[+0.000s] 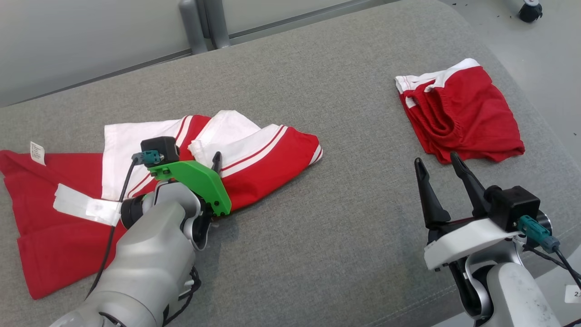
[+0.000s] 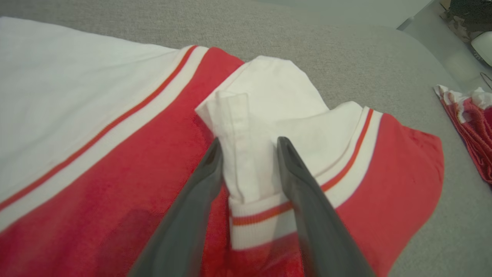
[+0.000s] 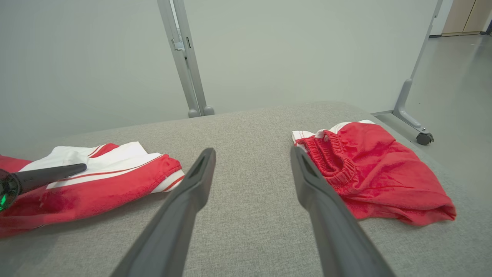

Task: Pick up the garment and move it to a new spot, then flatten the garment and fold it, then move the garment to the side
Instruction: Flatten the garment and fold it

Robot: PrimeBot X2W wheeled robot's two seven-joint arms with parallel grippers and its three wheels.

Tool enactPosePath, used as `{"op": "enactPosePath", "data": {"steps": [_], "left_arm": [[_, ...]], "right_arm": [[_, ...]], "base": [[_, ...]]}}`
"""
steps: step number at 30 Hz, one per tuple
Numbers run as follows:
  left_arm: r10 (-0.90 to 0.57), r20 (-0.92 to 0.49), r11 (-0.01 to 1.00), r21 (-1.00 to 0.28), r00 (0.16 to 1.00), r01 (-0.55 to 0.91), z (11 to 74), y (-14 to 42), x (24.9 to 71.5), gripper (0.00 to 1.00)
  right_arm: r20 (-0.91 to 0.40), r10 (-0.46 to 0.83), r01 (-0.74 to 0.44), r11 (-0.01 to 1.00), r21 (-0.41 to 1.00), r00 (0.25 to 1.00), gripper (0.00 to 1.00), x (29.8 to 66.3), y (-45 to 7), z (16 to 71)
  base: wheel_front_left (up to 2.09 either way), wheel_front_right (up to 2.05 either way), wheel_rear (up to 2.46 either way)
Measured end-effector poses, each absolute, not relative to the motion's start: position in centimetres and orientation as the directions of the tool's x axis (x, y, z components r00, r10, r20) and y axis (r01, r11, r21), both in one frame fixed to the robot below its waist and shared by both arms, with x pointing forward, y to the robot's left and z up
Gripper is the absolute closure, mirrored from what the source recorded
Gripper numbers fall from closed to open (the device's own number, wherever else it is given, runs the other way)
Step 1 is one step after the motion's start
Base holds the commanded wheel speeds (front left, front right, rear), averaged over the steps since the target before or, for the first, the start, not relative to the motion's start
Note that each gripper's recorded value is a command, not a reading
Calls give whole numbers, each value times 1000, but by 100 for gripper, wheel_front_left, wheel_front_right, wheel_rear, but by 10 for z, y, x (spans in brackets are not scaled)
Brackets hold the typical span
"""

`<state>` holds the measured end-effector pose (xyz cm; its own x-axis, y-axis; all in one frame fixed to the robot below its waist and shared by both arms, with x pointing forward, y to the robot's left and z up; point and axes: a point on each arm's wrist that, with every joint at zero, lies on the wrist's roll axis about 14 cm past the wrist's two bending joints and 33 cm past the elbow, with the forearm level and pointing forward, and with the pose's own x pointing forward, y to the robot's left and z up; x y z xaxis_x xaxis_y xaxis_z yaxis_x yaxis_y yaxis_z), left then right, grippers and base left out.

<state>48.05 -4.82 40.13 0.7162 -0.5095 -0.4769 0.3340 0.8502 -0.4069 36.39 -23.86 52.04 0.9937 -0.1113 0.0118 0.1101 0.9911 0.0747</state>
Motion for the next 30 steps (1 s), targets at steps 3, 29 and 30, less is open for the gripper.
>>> {"op": "enactPosePath", "data": {"steps": [3, 29, 30], "left_arm": [[-505, -444, 850, -405, 741, 337, 409, -49, 487, 100], [-870, -306, 485, -388, 387, 784, 416, -156, 328, 100], [-868, -321, 485, -384, 379, 786, 411, -155, 324, 100]], "right_arm": [[21, -114, 112, 991, 73, 993, 0, 366, -240, 523], [71, -275, 272, 961, 43, 959, 0, 341, -293, 539], [70, -276, 274, 961, 42, 958, 0, 340, -294, 538]], "base": [[0, 0, 0], [0, 0, 0], [0, 0, 0]]}}
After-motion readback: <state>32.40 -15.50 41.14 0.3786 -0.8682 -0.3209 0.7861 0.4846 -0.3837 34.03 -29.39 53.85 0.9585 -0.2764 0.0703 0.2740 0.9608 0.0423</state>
